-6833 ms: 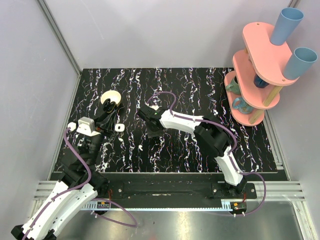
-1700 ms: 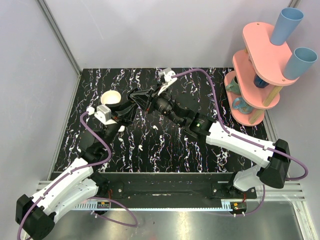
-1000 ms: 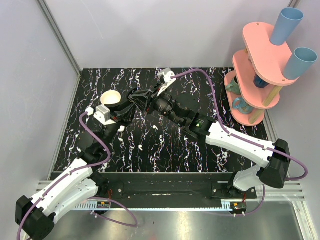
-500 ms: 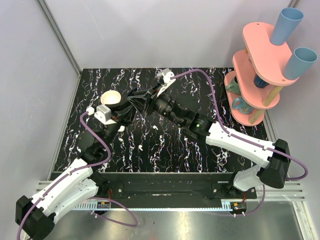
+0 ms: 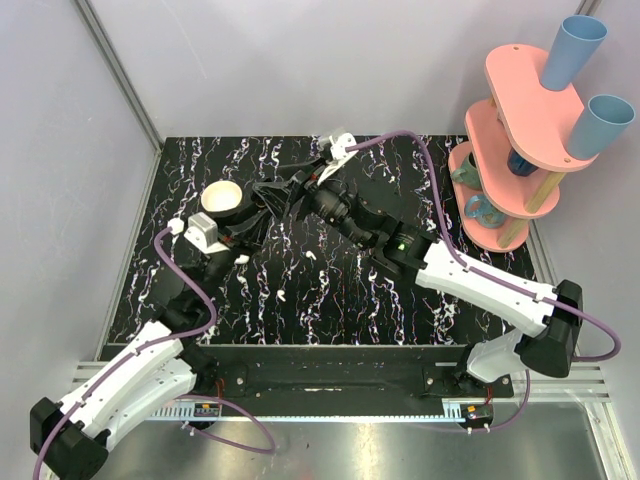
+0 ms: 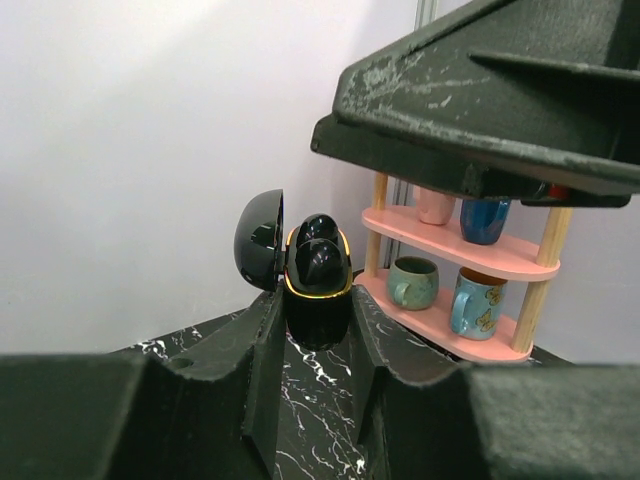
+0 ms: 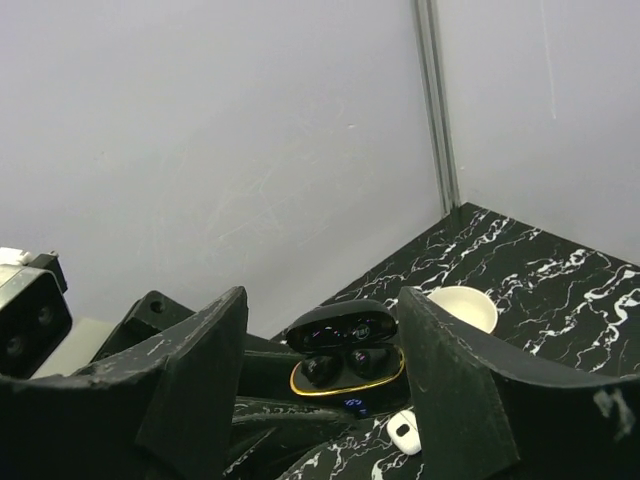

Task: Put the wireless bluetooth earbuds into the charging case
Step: Insert the left earbud into the left side groove of the charging case, then close the charging case with the earbuds.

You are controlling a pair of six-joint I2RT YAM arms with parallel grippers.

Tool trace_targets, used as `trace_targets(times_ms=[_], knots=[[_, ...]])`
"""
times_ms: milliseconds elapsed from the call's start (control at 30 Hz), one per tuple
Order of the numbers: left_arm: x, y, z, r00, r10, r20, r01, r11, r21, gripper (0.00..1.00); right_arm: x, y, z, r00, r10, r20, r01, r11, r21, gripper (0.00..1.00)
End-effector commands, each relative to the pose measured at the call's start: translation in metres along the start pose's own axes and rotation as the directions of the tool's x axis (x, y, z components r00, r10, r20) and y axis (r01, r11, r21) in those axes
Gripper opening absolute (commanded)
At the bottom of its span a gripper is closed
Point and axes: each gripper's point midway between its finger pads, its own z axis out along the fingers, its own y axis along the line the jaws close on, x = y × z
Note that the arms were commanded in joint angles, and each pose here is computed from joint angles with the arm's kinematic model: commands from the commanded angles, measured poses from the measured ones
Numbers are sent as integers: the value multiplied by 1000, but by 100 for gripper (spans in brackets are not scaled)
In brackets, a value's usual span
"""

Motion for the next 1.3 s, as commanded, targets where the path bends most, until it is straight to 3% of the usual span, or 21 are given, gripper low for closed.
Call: trace_targets(times_ms=[0,167,400,500,600,733,967,1100,1267], knots=[[-10,1,-4,999,17,42,-17,1000,-8,0,-52,2,-9,993,-34,116,32,999,25,70],[-5,1,-7,1000,25,17,-25,1000,-3,0,-53,-10,-14,993,-38,113,27,995,94,70],[5,-2,-9,999,39,-27,-38,999,19,0,-34,-75,-27,997,-67,28,51,919,391,83],[3,-3,-10,999,36,-24,-36,999,20,0,-38,-99,-36,999,-29,33,12,903,430,87],[4,-4,-12,999,30,-26,-29,999,25,0,-40,-122,-46,997,48,54,-67,887,456,99],[6,-7,-12,999,26,-43,-24,999,40,0,-39,-142,-56,994,88,64,-108,860,498,100],[13,-17,-14,992,83,-93,-72,990,117,0,-28,-153,-58,990,140,-37,-102,856,508,100],[25,-21,-15,970,179,-164,-148,971,189,0,-3,-151,-51,973,159,-166,-64,880,470,100],[31,-29,-13,964,193,-184,-145,959,245,0,5,-136,-42,961,166,-223,-70,921,384,100]])
